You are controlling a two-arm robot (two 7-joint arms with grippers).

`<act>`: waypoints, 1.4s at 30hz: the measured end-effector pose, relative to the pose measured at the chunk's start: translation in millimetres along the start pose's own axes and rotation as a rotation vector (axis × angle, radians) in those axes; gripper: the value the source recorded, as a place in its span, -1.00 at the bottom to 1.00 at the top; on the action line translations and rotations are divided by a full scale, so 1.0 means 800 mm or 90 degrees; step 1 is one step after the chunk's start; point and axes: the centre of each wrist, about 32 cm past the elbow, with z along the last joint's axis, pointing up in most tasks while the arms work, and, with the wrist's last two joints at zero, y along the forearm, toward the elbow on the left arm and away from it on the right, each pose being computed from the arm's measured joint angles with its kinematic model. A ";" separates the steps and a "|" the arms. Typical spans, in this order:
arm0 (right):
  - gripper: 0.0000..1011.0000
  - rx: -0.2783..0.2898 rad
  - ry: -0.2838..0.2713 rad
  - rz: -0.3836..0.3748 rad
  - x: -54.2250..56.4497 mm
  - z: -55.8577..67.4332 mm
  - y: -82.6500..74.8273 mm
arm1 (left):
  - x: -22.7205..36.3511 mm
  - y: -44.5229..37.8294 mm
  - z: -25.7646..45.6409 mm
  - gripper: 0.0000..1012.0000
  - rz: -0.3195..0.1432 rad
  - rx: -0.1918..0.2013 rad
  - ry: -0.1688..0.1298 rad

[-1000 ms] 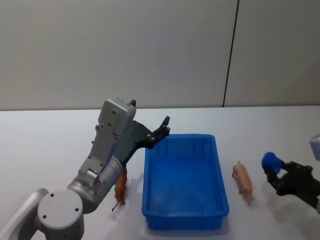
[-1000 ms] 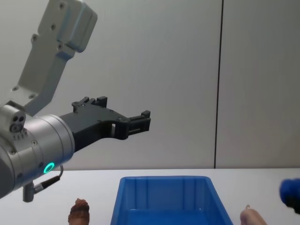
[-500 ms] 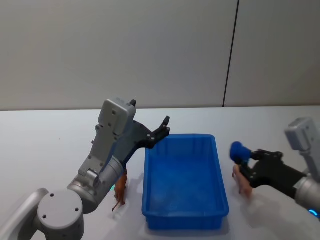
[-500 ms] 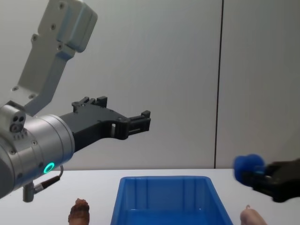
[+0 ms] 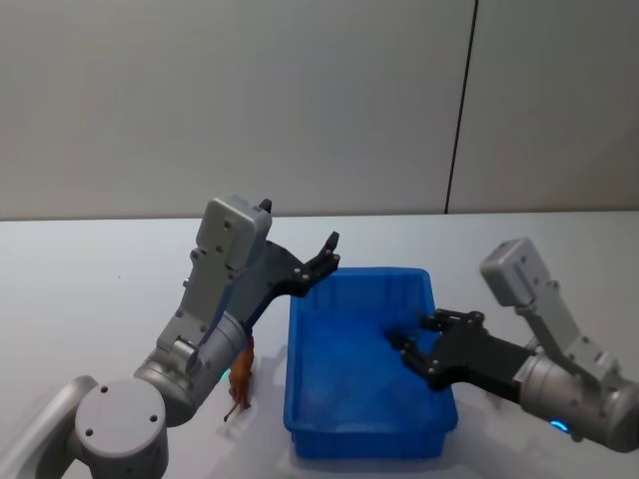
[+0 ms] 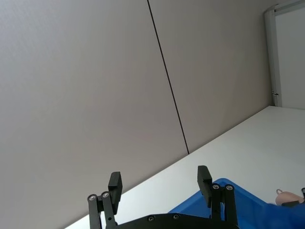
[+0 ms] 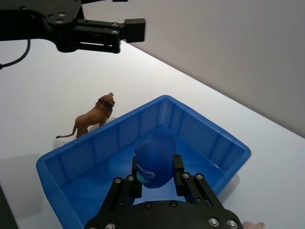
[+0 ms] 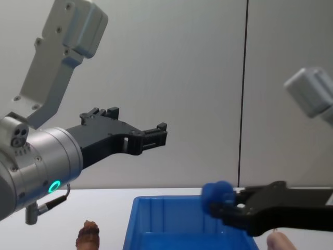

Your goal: Pick up the two dolls from the table and place them into the box.

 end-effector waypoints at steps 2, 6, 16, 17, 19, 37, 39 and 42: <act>-0.24 -0.003 -0.001 0.005 -0.001 0.000 0.004 | 0.0000 0.000 0.0000 0.98 0.000 0.000 0.000; 0.06 -0.010 -0.002 0.013 -0.004 0.000 0.014 | 0.0000 0.000 0.0000 0.98 0.000 0.000 0.000; 0.66 -0.018 -0.005 0.005 0.000 -0.003 0.018 | 0.0000 0.000 0.0000 0.98 0.000 0.000 0.000; 0.71 -0.018 -0.006 0.003 0.001 -0.004 0.017 | 0.0000 0.000 0.0000 0.98 0.000 0.000 0.000; 0.84 -0.018 -0.006 -0.005 0.005 -0.005 0.014 | 0.0000 0.000 0.0000 0.98 0.000 0.000 0.000; 0.98 -0.038 0.032 -0.079 0.027 -0.027 -0.032 | 0.0000 0.000 0.0000 0.98 0.000 0.000 0.000; 0.98 -0.041 0.036 -0.084 0.028 -0.029 -0.035 | 0.0000 0.000 0.0000 0.98 0.000 0.000 0.000; 0.98 -0.051 0.046 -0.093 0.030 -0.034 -0.041 | 0.0000 0.000 0.0000 0.98 0.000 0.000 0.000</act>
